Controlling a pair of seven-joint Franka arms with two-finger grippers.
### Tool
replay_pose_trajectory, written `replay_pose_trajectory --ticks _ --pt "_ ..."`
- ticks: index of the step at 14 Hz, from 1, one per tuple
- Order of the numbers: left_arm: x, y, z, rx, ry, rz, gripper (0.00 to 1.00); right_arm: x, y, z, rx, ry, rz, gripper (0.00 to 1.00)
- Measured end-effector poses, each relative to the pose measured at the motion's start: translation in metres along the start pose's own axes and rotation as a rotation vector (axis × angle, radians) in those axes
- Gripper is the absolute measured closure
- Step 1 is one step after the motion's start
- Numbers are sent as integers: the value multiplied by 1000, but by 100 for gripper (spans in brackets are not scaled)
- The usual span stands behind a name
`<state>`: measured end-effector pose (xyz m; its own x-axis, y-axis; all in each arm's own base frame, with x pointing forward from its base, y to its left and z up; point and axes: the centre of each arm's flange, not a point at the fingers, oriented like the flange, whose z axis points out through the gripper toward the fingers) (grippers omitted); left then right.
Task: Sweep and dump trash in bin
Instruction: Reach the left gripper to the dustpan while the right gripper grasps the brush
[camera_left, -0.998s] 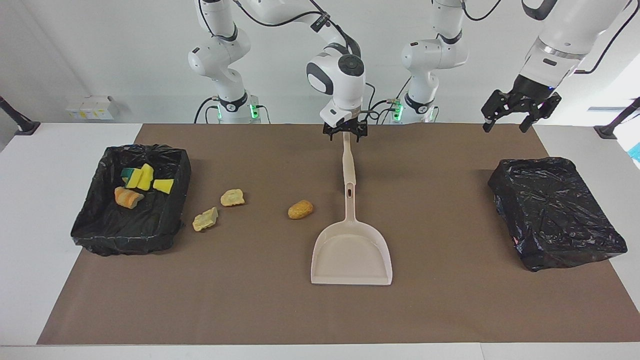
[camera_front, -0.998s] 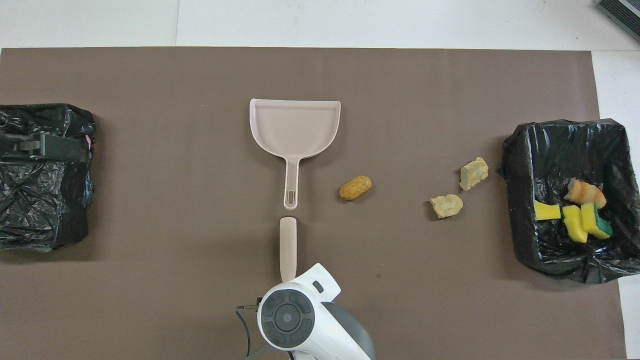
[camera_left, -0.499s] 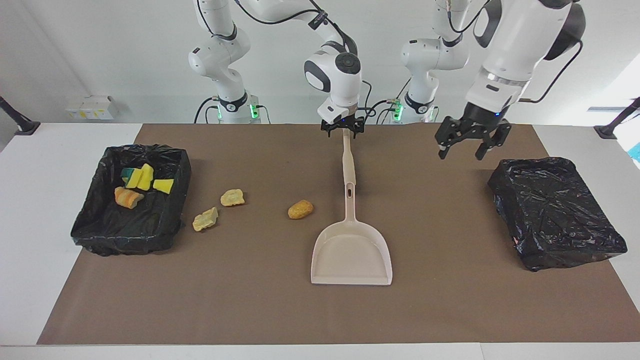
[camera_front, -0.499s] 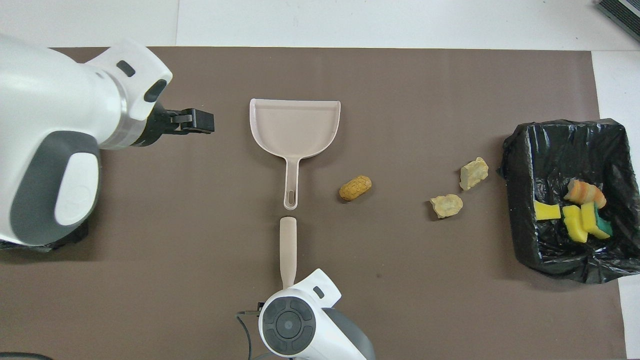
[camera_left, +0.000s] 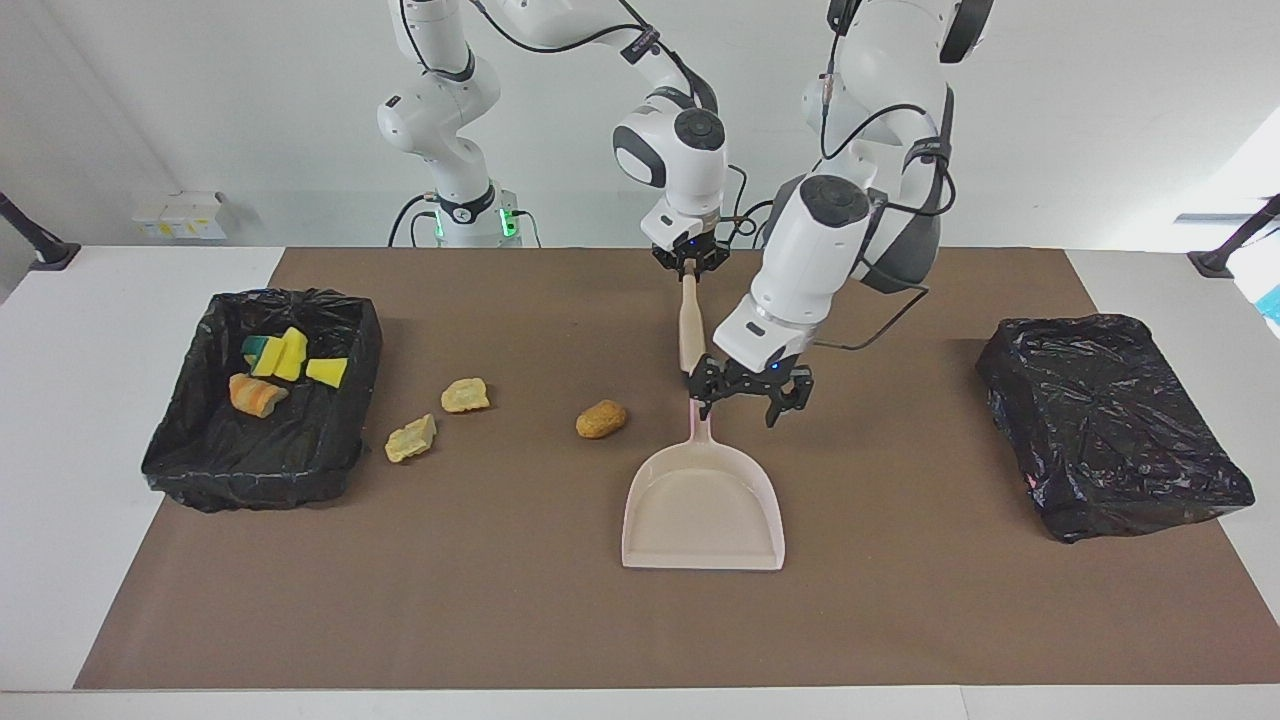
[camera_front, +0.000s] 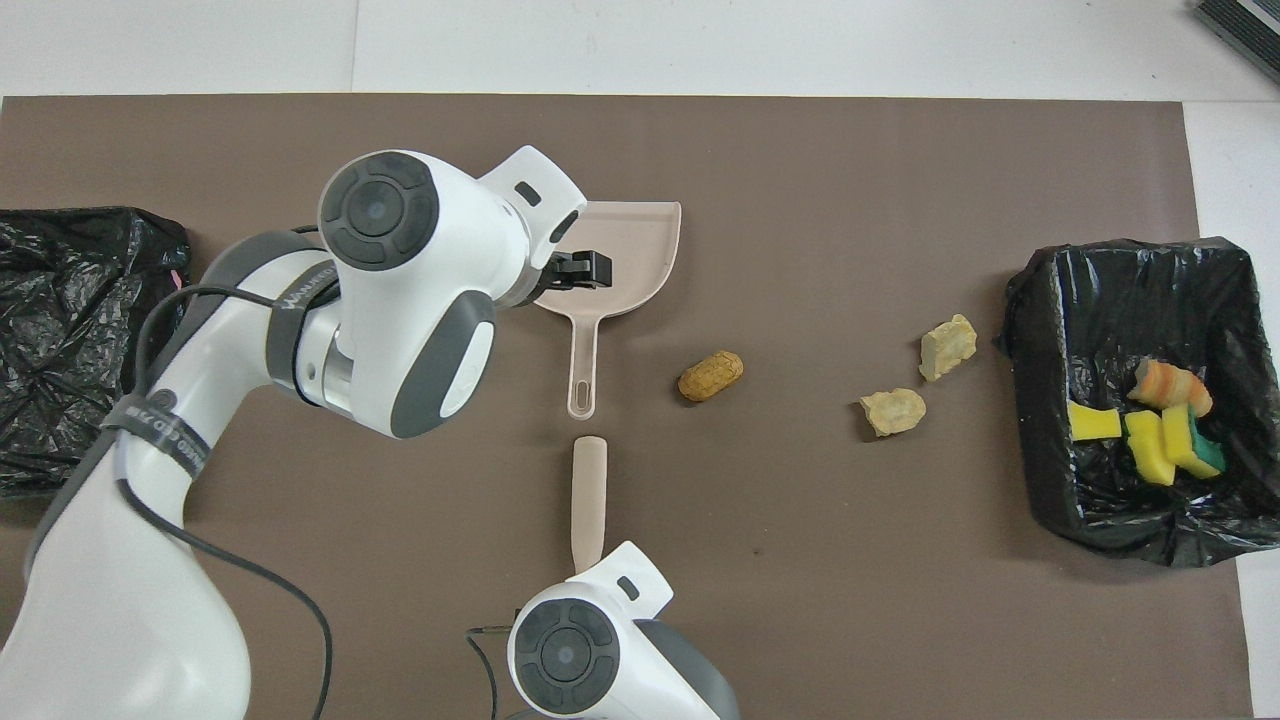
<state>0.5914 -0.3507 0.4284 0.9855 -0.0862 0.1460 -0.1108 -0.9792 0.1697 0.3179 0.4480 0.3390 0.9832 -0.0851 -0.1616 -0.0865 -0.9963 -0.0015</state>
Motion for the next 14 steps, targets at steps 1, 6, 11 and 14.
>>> replay_pose_trajectory --ticks 1,6,11,14 --pt "-6 11 9 2 -16 16 0 0 2 -5 -22 -18 2 74" --pt "-45 30 51 44 -123 49 0 12 49 -59 -96 -96 73 74" --pt "-53 25 63 60 -155 49 0 28 116 -87 -229 -136 149 74" --pt "-57 23 68 68 -170 49 6 52 156 -83 -343 -126 192 74"
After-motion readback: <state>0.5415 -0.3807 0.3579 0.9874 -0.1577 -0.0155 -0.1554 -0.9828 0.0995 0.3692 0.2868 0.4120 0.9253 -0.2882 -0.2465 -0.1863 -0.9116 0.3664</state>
